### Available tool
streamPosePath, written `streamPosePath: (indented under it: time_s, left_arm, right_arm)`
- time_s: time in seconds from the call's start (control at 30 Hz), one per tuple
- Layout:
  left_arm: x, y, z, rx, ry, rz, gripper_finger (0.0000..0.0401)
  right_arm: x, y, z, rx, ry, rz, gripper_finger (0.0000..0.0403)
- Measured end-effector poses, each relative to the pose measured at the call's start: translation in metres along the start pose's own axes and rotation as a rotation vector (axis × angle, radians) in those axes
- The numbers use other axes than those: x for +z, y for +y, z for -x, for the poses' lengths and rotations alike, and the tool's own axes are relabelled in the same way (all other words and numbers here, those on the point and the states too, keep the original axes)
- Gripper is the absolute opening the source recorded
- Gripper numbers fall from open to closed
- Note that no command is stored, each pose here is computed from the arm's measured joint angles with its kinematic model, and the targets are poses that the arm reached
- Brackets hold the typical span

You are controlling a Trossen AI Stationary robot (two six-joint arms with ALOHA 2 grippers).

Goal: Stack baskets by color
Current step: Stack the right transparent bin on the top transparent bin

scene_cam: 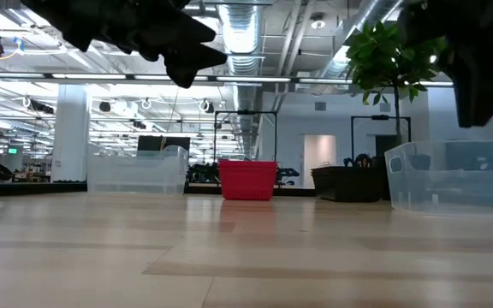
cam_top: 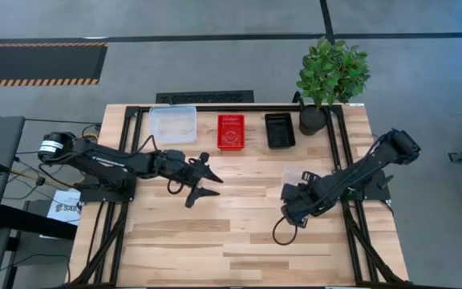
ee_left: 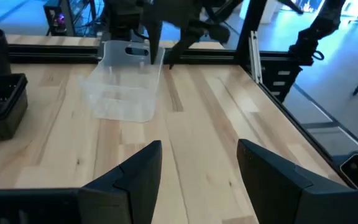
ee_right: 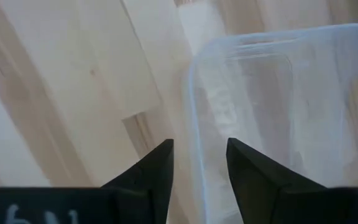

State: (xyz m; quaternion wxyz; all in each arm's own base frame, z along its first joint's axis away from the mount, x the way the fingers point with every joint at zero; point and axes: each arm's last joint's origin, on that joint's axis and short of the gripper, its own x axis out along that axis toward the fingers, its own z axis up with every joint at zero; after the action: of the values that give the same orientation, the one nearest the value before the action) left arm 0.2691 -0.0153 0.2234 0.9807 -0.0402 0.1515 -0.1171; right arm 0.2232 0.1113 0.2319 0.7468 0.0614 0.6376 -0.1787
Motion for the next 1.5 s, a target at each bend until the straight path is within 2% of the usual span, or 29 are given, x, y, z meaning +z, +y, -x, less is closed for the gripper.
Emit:
streamPosePath:
  time_s: [0.33, 0.5, 0.6, 0.73, 0.77, 0.87, 1.0, 1.07, 1.2, 1.37, 1.5]
  left_arm:
    - [0.001, 0.000, 0.000, 0.008, 0.003, 0.031, 0.0196]
    - [0.001, 0.000, 0.000, 0.009, 0.003, 0.040, 0.0196]
    - [0.001, 0.000, 0.000, 0.009, 0.003, 0.044, 0.0196]
    - [0.001, 0.000, 0.000, 0.010, 0.004, 0.048, 0.0196]
    - [0.001, 0.000, 0.000, 0.010, 0.007, 0.049, 0.0196]
    - [0.000, 0.000, 0.000, 0.010, 0.015, 0.051, 0.0196]
    - [0.000, -0.001, 0.000, 0.005, 0.012, 0.064, 0.0196]
    - [0.000, -0.005, -0.001, -0.005, 0.014, 0.059, 0.0196]
    - [-0.001, -0.015, -0.003, 0.008, 0.018, 0.040, 0.0196]
    - [-0.006, -0.030, -0.004, 0.046, 0.057, -0.036, 0.0196]
    - [-0.010, -0.039, -0.005, 0.104, 0.087, -0.105, 0.0196]
  right_arm:
    - [-0.015, -0.007, -0.034, -0.035, 0.059, 0.034, 0.0152]
    - [-0.016, -0.004, -0.045, 0.000, 0.028, 0.094, 0.0136]
    - [-0.012, 0.000, -0.044, 0.043, -0.019, 0.164, 0.0104]
    - [-0.004, 0.005, -0.036, 0.085, -0.070, 0.225, 0.0025]
    - [0.000, 0.006, -0.032, 0.095, -0.081, 0.219, 0.0014]
    - [0.014, 0.009, -0.019, 0.138, -0.148, 0.173, 0.0017]
    - [0.043, 0.010, -0.010, 0.227, -0.342, 0.098, 0.0009]
    - [0.060, 0.011, -0.008, 0.299, -0.437, 0.089, 0.0006]
    - [0.089, 0.007, -0.016, 0.365, -0.559, 0.026, 0.0005]
    - [0.117, 0.006, -0.041, 0.444, -0.552, 0.022, 0.0004]
    - [0.139, 0.009, -0.059, 0.431, -0.499, 0.012, 0.0003]
